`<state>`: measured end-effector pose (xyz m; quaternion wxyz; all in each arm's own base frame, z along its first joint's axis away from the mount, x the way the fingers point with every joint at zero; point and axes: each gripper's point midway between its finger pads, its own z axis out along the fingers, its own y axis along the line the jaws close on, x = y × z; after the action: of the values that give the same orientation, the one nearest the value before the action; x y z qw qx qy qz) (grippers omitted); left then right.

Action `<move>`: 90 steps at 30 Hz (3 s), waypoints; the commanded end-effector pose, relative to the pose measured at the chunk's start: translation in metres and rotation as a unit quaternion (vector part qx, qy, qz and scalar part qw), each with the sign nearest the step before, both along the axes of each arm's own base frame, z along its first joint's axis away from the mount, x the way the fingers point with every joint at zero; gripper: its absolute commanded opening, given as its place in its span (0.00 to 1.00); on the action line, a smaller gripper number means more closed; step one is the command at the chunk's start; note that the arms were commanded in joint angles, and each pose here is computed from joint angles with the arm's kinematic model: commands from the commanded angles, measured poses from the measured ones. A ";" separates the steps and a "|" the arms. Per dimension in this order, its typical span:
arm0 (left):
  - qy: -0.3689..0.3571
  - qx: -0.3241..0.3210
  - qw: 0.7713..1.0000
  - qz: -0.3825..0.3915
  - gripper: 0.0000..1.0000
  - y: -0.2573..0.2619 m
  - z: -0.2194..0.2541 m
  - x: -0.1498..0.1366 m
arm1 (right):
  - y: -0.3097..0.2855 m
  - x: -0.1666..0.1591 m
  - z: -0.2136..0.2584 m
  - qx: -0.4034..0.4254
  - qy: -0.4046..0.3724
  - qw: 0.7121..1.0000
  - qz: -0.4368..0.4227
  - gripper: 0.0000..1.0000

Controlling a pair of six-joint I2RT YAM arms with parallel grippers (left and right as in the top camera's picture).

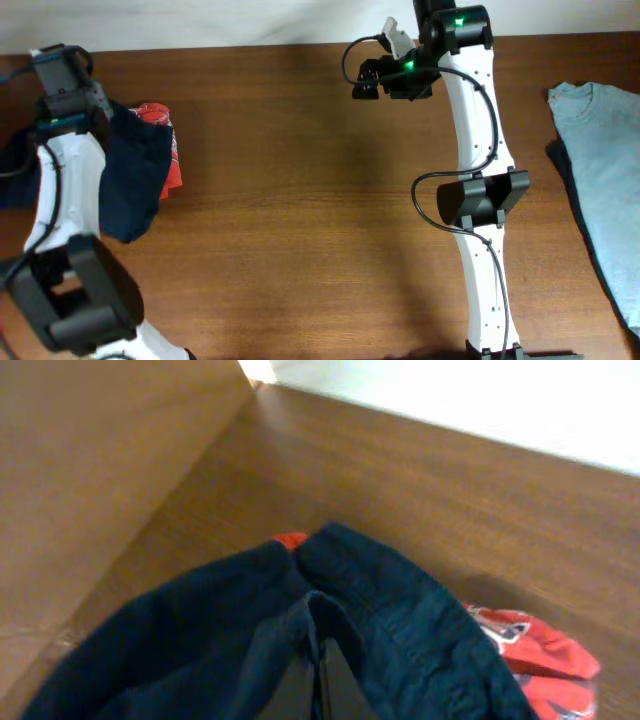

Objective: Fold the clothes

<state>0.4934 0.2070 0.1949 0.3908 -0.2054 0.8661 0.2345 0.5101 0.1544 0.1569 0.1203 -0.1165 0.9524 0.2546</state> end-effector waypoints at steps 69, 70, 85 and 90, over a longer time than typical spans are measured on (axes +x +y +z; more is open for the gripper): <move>-0.045 -0.259 0.926 -0.269 0.99 -0.173 0.174 -0.143 | -0.092 -0.197 0.349 -0.093 -0.387 0.904 -0.154 0.99; -0.045 -0.259 0.926 -0.269 0.99 -0.173 0.174 -0.143 | -0.092 -0.198 0.349 -0.093 -0.387 0.904 -0.155 0.99; -0.045 -0.259 0.926 -0.269 0.99 -0.173 0.174 -0.143 | -0.096 -0.197 0.349 -0.103 -0.389 0.901 -0.160 0.99; -0.045 -0.259 0.926 -0.269 0.99 -0.173 0.174 -0.143 | -0.100 -0.201 0.353 -0.122 -0.404 0.894 -0.149 0.99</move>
<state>0.3523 0.0365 0.3615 0.4030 -0.0689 0.9055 -0.1139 0.3111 0.0579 0.5097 0.5142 -0.0702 0.8522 0.0667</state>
